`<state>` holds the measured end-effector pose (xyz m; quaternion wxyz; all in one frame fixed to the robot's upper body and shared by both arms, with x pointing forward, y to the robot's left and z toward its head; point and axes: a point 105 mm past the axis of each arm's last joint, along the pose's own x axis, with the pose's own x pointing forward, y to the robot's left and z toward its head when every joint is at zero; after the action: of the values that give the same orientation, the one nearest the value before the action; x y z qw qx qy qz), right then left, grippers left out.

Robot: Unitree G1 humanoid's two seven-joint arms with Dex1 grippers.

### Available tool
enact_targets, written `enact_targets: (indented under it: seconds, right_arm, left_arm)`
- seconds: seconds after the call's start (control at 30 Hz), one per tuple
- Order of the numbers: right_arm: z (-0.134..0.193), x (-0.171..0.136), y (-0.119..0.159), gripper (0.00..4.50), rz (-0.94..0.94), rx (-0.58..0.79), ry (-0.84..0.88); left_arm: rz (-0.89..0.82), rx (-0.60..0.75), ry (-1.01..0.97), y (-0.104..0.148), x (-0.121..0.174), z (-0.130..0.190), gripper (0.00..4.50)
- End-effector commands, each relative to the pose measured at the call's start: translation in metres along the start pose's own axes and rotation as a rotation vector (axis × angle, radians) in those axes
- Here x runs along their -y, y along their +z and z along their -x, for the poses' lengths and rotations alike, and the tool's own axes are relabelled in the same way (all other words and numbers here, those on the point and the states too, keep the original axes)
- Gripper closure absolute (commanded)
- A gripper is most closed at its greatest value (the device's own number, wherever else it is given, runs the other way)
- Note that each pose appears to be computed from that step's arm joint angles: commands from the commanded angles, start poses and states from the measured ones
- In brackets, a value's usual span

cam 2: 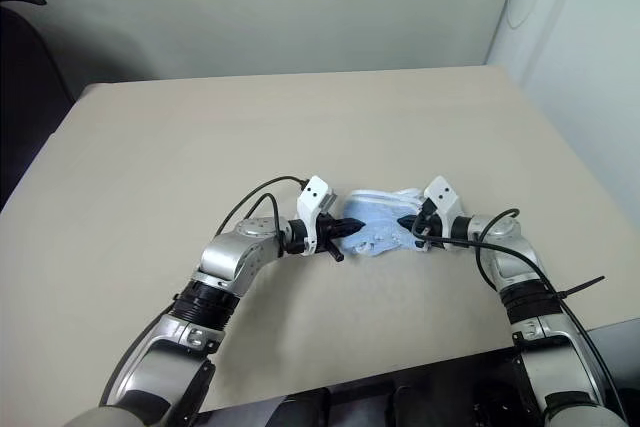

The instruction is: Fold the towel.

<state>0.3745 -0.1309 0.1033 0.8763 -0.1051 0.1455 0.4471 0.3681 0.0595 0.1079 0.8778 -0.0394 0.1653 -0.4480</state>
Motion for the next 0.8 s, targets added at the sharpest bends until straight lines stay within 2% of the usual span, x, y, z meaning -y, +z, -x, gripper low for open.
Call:
enact_targets:
  seconds: [0.03,0.1,0.17,0.37,0.5,0.53,0.8]
  right_arm:
    - [0.027,0.013,0.036,4.5,0.002,0.109,-0.038]
    - [0.042,0.014,0.051,4.13,-0.037,0.151,-0.013]
    - [0.052,0.014,0.056,3.69,-0.076,0.159,0.007]
    - [0.061,0.03,0.045,1.64,-0.286,0.093,0.006]
    - [0.053,0.036,0.041,0.24,-0.4,0.077,0.017]
    - [0.049,0.037,0.038,0.02,-0.407,0.064,0.008]
    - [0.02,0.03,0.015,0.02,-0.34,-0.052,0.015]
  left_arm:
    - [0.095,0.297,-0.044,0.06,0.005,0.027,4.47]
    - [0.116,0.372,-0.034,0.075,0.001,0.05,4.5]
    - [0.107,0.392,-0.021,0.079,-0.001,0.066,4.5]
    - [0.067,0.307,0.14,0.055,-0.029,0.108,4.5]
    - [0.08,0.316,0.204,0.046,-0.038,0.131,4.5]
    - [0.082,0.319,0.212,0.045,-0.039,0.136,4.5]
    - [0.115,0.349,0.29,0.03,-0.034,0.162,4.5]
